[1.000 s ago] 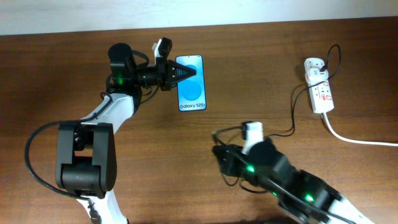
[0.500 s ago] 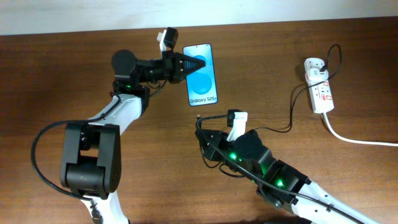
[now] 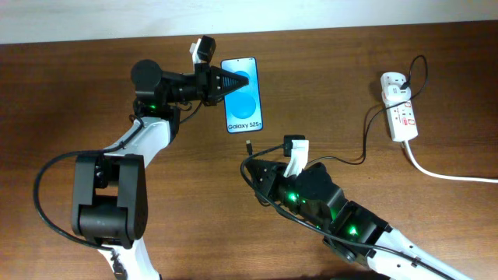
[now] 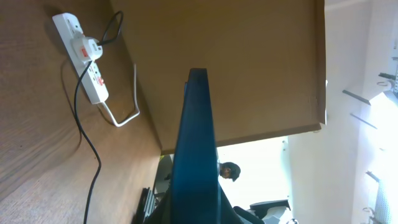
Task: Plug charger to phone and switch on socket
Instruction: 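Carry the plug toward the bottom end of the phone held by left gripper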
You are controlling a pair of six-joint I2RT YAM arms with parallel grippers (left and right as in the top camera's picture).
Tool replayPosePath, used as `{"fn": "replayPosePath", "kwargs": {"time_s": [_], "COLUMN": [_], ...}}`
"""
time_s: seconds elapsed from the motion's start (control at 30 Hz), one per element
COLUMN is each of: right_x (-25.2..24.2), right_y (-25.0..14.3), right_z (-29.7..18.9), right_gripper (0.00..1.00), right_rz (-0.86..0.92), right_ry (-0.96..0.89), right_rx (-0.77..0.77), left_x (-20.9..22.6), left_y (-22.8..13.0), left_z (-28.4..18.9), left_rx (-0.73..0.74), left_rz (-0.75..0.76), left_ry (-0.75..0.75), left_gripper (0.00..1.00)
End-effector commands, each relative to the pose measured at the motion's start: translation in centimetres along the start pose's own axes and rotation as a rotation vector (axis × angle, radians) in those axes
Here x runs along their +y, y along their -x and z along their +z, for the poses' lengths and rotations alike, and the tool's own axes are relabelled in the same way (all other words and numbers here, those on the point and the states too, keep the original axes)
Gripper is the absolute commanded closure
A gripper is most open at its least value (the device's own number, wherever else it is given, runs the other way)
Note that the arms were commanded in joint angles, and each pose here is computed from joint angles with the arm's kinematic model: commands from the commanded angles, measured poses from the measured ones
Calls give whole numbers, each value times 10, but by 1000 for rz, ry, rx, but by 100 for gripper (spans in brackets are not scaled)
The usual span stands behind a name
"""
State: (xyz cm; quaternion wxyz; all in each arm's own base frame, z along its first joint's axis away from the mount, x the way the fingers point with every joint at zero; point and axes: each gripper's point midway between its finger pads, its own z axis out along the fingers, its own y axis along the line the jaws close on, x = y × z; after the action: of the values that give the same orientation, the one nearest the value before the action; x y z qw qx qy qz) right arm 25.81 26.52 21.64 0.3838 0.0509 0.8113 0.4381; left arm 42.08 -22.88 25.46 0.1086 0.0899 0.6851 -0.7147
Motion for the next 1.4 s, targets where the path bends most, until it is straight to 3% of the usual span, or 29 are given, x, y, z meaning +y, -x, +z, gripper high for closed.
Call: {"fn": "replayPosePath", "kwargs": {"time_s": [0.0,0.43,1.2,1.3,1.37], "right_x": [-1,-7,-14,-12,-10], "right_y": [11,7,39,42,35], "right_z": [-3,10,8,8,9], "right_gripper": [96,96,96,92,81], "right_rz": [-12,59,91,91,89], "right_ry": [-12,-24,-21,-10,2], "right_rx": [-51,-48,-143,-156,-116], "left_x": [-6,-8,-9,-10,-10], "left_y": [1,3,-3,-5,-5], "left_z": [1,13,13,13,12], "left_rx": [7,-18,19,30,28], "left_rz": [14,17,22,33,32], "left_ry": [-4,-14,-14,-16,-16], "left_gripper": [100,100,100,100,100]}}
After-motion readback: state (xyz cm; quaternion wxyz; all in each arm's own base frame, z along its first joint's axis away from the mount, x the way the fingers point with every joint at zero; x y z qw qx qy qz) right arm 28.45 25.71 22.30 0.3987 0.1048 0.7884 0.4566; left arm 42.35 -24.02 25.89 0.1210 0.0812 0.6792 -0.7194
